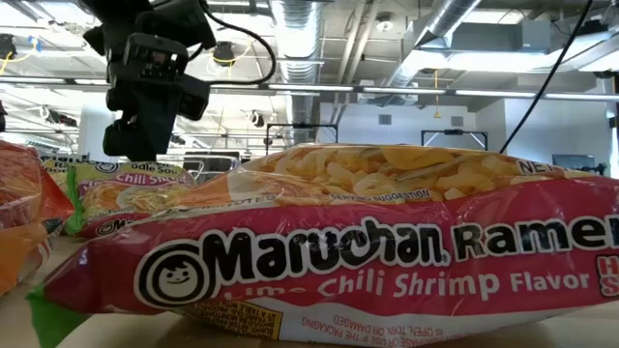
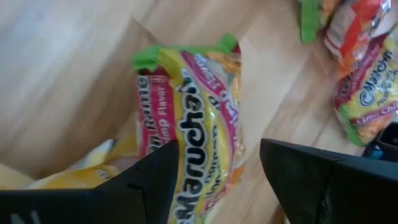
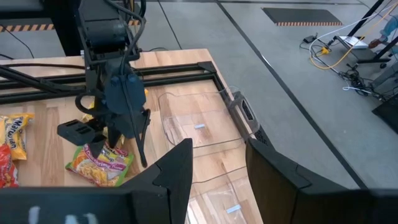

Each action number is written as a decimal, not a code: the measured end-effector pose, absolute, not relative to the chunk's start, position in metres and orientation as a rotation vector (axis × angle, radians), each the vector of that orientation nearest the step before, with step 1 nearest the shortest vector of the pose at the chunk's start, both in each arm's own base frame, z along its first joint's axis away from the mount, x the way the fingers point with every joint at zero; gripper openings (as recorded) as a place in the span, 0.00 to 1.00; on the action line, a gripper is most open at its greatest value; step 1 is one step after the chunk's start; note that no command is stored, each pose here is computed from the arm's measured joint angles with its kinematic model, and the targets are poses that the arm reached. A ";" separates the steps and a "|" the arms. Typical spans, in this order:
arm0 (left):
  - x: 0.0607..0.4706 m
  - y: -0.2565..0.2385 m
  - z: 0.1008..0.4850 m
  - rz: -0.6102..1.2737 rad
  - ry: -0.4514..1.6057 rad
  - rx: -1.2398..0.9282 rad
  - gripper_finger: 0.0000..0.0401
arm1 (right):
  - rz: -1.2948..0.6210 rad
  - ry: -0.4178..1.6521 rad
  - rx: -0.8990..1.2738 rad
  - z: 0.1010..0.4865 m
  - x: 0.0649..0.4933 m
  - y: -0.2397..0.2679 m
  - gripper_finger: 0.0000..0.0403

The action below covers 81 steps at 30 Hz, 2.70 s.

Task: Sort Maruchan noodles
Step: Put the green noodle pack into the left transparent bin

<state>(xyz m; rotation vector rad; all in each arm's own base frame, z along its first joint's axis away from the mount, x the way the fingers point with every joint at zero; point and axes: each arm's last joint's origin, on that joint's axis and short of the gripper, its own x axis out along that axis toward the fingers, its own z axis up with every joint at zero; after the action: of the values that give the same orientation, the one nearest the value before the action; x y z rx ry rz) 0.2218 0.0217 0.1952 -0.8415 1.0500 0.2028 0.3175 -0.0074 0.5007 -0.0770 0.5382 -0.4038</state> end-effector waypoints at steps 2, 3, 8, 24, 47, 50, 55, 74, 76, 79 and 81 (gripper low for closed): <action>0.224 0.022 0.191 0.218 1.072 -0.852 0.53 | -0.404 0.539 -0.077 0.501 0.317 -0.007 0.43; 0.224 0.022 0.188 0.223 1.083 -0.852 0.53 | -0.404 0.539 -0.077 0.501 0.317 -0.007 0.43; 0.229 0.022 0.179 0.231 1.119 -0.862 0.53 | -0.403 0.540 -0.077 0.500 0.317 -0.007 0.43; 0.241 0.023 0.152 0.244 1.213 -0.876 0.29 | -0.404 0.540 -0.077 0.500 0.317 -0.007 0.43; 0.256 0.026 0.186 0.130 1.171 -0.670 0.00 | -0.405 0.540 -0.078 0.501 0.317 -0.008 0.43; 0.257 0.026 0.197 0.108 1.180 -0.628 0.00 | -0.405 0.541 -0.081 0.500 0.317 -0.008 0.43; 0.257 0.028 0.224 0.108 1.168 -0.526 0.00 | -0.405 0.541 -0.081 0.501 0.317 -0.008 0.43; 0.227 0.056 0.338 0.395 1.047 0.031 0.00 | -0.407 0.540 -0.078 0.500 0.317 -0.008 0.43; 0.224 0.065 0.342 0.457 1.059 0.127 0.00 | -0.407 0.540 -0.077 0.501 0.317 -0.008 0.43; 0.219 0.079 0.344 0.538 1.117 0.285 0.00 | -0.407 0.540 -0.077 0.501 0.317 -0.008 0.43; 0.219 0.090 0.343 0.579 1.154 0.370 0.00 | -0.407 0.540 -0.078 0.500 0.317 -0.008 0.43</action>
<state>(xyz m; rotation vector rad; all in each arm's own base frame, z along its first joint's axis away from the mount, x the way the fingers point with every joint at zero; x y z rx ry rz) 0.2187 0.0899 0.3432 0.3704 1.1541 0.5788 0.3174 -0.0077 0.5005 -0.0775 0.5402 -0.4068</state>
